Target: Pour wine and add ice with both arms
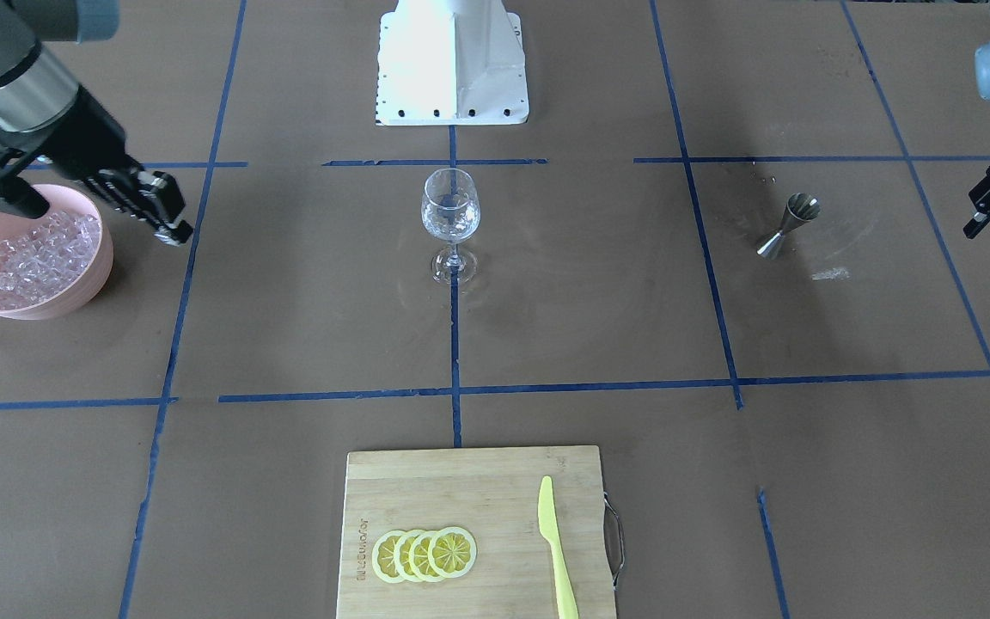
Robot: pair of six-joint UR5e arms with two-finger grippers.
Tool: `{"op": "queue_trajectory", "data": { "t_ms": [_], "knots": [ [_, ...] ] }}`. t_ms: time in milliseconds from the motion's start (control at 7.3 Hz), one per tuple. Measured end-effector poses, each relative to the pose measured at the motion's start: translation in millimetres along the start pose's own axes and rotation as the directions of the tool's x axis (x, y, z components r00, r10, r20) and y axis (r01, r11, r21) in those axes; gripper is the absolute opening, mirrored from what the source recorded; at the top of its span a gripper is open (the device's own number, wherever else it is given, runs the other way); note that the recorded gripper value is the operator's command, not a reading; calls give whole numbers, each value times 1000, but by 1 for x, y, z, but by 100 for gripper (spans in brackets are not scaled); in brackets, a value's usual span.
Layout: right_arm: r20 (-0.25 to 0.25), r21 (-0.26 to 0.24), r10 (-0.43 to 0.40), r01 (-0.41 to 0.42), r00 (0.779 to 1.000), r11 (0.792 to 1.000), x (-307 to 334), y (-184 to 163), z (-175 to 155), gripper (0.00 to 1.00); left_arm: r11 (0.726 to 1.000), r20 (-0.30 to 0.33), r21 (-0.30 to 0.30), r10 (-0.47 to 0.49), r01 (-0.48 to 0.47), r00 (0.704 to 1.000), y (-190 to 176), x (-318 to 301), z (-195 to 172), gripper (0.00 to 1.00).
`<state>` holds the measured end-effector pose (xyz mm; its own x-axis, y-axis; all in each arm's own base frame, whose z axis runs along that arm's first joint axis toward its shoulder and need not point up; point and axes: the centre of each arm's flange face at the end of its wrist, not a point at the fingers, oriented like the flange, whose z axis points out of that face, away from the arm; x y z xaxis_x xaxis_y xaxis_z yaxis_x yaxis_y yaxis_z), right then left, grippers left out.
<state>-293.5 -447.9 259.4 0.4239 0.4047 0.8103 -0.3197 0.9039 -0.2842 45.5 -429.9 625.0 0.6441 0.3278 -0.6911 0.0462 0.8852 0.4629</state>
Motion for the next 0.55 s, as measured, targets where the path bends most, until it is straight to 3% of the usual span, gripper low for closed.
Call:
{"op": "queue_trajectory", "data": {
  "t_ms": [274,548],
  "knots": [
    [11,9,48,-48,999,999,-113,78,18,0,1000,-1,2,0,0,1000,-1,1,-1,100],
    [27,20,96,-97,995,995,-188,117,37,0,1000,-3,7,-5,5,1000,-3,3,-3,100]
  ]
}}
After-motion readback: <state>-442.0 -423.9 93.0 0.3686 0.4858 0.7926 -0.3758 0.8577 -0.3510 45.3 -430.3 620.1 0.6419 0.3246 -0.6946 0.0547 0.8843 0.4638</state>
